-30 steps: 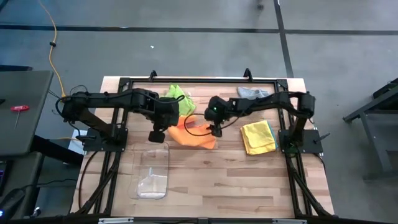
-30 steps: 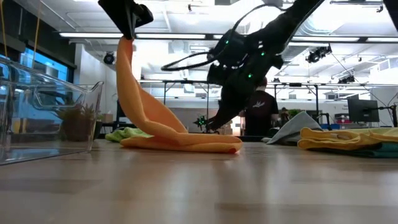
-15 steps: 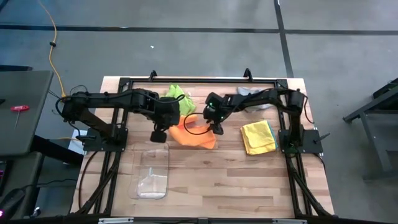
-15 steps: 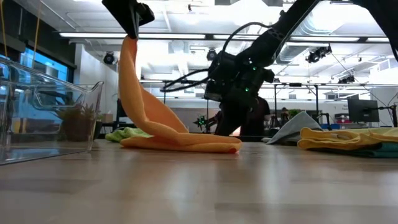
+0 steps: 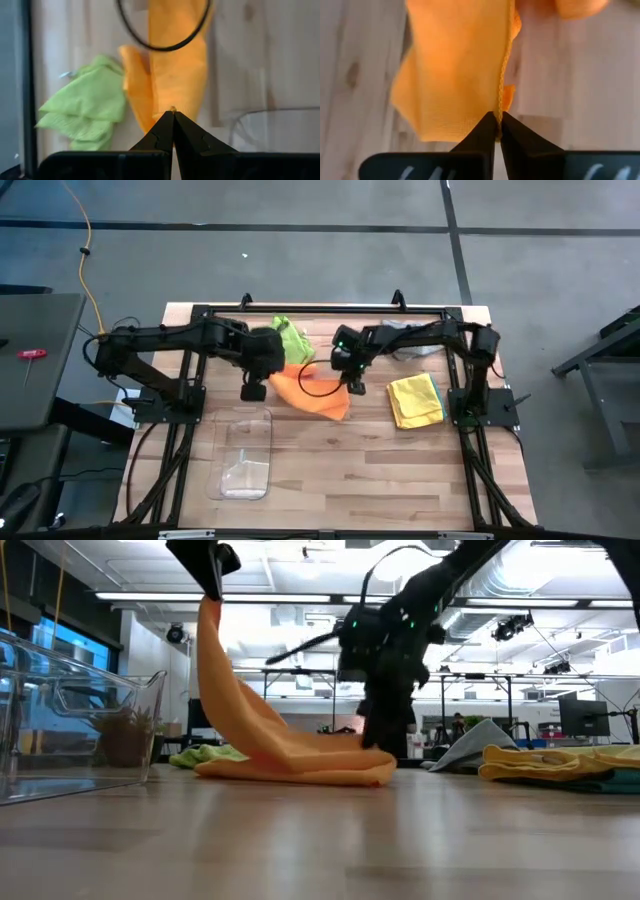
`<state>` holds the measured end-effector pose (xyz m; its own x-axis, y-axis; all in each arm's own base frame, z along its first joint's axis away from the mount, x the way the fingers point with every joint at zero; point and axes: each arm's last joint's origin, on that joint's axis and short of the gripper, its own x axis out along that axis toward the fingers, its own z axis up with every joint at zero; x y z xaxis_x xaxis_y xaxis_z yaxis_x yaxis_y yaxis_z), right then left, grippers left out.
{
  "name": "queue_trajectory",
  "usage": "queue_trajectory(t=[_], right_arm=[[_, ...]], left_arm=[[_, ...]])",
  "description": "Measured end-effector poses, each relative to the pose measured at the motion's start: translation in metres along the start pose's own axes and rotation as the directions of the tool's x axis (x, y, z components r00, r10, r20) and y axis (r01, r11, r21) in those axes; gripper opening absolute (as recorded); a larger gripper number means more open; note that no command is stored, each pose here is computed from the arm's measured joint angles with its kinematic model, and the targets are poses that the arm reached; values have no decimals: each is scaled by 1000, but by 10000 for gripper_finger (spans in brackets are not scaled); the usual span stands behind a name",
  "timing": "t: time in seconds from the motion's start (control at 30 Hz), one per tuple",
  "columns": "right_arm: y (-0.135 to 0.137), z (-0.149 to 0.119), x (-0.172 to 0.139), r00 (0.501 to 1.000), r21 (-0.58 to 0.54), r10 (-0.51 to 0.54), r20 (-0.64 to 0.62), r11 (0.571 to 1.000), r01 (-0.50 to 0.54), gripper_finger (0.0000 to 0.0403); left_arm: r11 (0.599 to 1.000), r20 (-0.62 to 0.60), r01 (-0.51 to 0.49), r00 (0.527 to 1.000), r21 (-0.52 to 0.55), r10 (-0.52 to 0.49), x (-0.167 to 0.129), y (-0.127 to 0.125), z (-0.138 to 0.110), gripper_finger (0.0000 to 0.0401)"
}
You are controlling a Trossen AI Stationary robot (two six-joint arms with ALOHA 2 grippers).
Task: Fold microfiber towels
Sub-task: Fold the orange towel
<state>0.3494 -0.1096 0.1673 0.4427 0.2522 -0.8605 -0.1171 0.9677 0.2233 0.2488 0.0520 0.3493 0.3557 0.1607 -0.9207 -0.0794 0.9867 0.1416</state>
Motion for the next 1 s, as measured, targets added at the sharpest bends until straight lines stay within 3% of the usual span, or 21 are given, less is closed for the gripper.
queue_trajectory(t=[0.17,0.37,0.63,0.8,1.0], right_arm=[[10,3,-44,997,20,-73,-8,997,73,3],[28,-5,-102,981,92,-193,10,977,192,2],[58,-21,-174,903,183,-414,112,902,390,1],[65,-34,-200,860,260,-490,141,857,445,1],[66,-43,-220,826,320,-534,181,826,464,0]], left_arm=[[993,53,-91,994,-80,95,-14,20,-9,0],[944,173,-241,943,-227,283,-27,51,-8,0],[870,293,-300,855,-391,427,-36,89,-4,0],[857,348,-325,811,-400,470,-40,98,-1,0],[868,359,-362,803,-340,476,-41,99,0,0]])
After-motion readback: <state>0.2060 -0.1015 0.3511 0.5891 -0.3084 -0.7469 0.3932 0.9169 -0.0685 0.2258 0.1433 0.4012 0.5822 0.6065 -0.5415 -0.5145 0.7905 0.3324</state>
